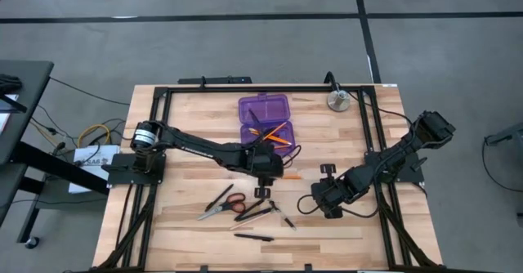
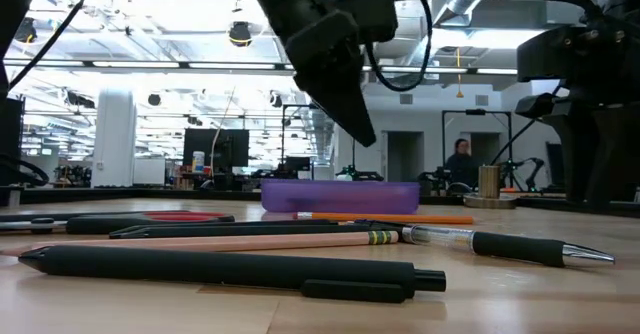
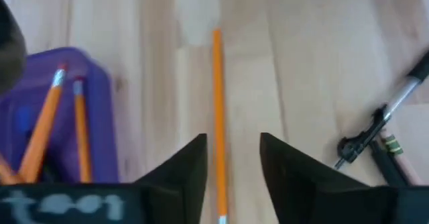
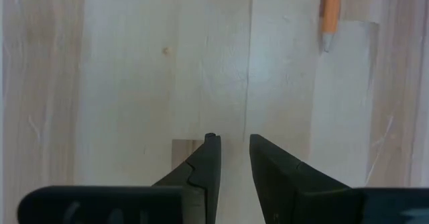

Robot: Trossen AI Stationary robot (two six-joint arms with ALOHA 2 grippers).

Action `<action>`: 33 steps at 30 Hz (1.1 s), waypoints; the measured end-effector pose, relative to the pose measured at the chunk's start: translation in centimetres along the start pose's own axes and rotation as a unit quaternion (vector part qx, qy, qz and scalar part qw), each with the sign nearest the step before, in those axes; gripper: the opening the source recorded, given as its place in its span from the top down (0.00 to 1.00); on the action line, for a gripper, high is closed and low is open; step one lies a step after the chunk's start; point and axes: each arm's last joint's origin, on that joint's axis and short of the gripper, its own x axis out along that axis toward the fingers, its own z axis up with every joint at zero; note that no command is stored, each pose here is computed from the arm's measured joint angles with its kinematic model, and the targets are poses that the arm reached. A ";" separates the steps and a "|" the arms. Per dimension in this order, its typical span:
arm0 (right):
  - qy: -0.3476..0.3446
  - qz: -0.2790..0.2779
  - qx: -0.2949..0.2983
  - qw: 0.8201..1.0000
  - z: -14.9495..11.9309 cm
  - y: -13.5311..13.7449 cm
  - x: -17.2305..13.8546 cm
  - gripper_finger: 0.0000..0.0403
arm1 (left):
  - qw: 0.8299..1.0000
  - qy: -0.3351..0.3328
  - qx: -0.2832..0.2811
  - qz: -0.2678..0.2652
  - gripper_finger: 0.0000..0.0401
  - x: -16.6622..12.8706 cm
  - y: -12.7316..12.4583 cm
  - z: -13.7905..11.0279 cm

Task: Pick & place school supplies into a supply box
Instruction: Put the yellow pencil into the purple supply box

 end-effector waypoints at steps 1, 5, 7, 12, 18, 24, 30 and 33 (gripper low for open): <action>0.000 0.000 0.000 1.000 0.0 0.0 0.0 0.81 | 1.000 -0.009 0.000 -0.001 0.65 0.5 -0.1 0.0; -0.003 0.001 0.001 1.000 0.1 0.0 0.0 0.81 | 1.000 -0.013 0.003 -0.011 0.60 2.0 -0.6 -0.3; -0.004 0.000 0.001 1.000 0.1 0.0 0.0 0.81 | 1.000 0.001 0.005 -0.012 0.59 3.0 -0.8 -0.8; -0.010 -0.004 0.006 1.000 0.2 0.0 0.0 0.81 | 1.000 0.020 0.006 -0.004 0.60 5.0 -0.8 -1.6; -0.007 -0.003 0.028 1.000 0.1 0.1 0.0 0.81 | 1.000 0.025 0.010 -0.009 0.61 6.1 -0.9 -2.0; -0.002 -0.006 0.027 1.000 -0.1 0.1 0.0 0.81 | 0.999 0.032 0.012 0.001 0.61 6.2 -0.9 -2.1; -0.005 -0.005 0.028 1.000 0.0 0.1 0.0 0.81 | 0.999 0.036 0.009 0.014 0.61 6.2 -0.5 -2.2; -0.006 -0.005 0.028 1.000 0.0 0.1 0.0 0.81 | 0.999 0.040 0.008 0.020 0.61 6.2 -0.3 -2.3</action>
